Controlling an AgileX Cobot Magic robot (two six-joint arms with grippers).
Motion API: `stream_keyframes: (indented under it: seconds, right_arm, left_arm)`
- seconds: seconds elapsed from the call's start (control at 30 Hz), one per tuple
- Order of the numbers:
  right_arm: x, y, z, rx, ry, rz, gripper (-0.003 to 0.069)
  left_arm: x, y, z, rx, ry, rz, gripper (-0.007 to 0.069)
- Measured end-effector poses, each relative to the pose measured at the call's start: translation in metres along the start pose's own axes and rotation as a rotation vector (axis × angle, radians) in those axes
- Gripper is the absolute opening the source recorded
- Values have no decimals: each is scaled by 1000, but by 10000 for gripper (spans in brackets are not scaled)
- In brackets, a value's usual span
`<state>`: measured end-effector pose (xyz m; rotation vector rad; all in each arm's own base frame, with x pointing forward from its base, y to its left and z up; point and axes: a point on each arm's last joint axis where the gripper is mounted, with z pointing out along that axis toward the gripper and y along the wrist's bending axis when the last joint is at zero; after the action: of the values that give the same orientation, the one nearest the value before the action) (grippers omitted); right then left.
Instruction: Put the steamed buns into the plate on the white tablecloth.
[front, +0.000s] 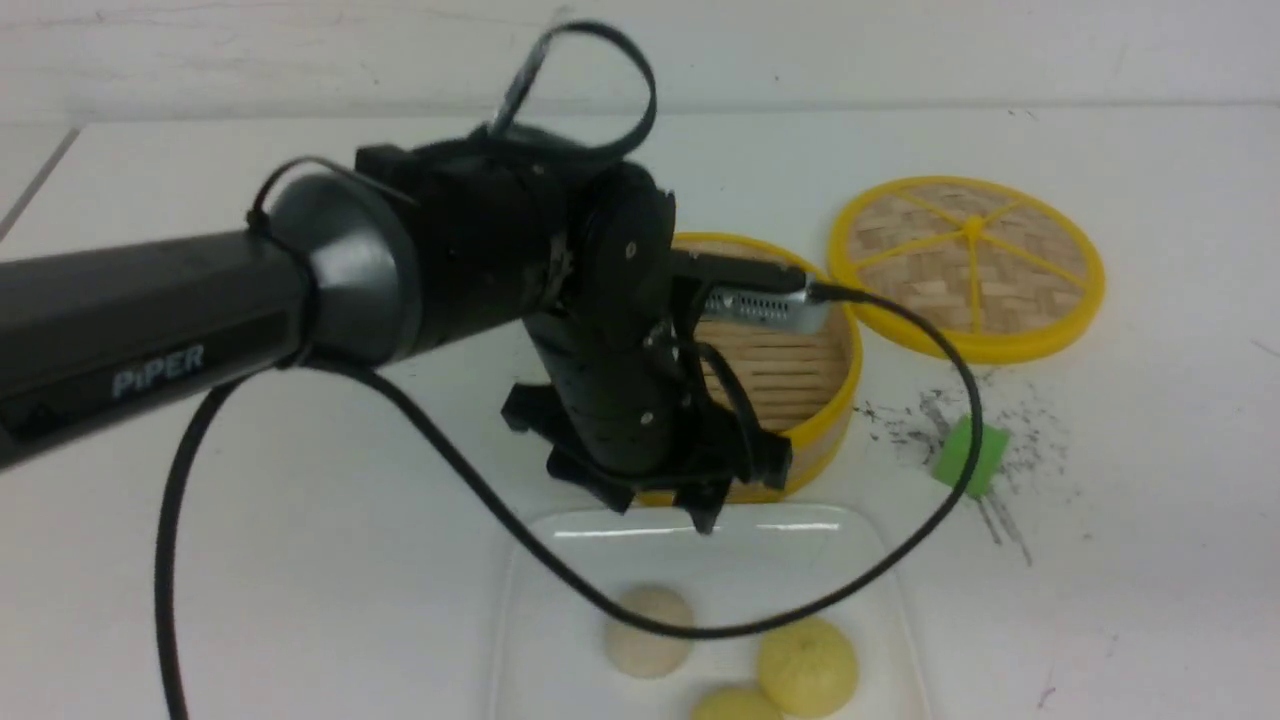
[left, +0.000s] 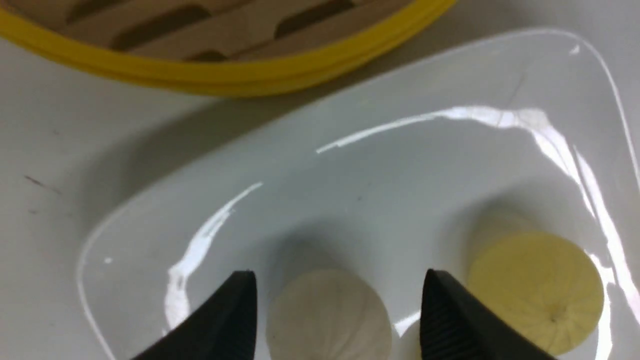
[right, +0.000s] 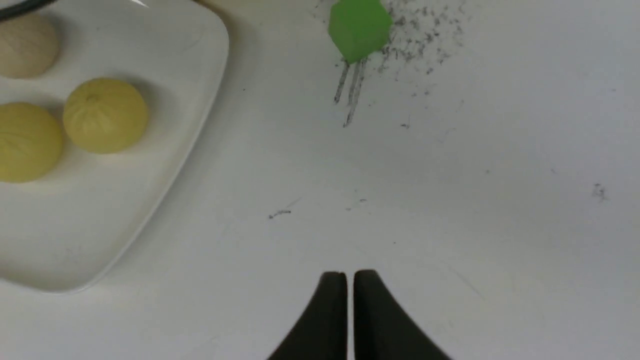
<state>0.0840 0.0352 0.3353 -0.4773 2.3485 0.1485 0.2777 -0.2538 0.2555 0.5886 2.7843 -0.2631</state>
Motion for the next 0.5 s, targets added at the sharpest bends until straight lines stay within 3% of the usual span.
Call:
stream_keyframes:
  seconds: [0.27, 0.5]
  right_arm:
    - [46, -14, -63, 52, -196, 97, 51]
    - [80, -17, -73, -14, -587, 278, 56]
  left_arm:
    - [-17, 0, -31, -59, -28, 35, 412]
    - [-18, 0, -34, -63, -28, 37, 218]
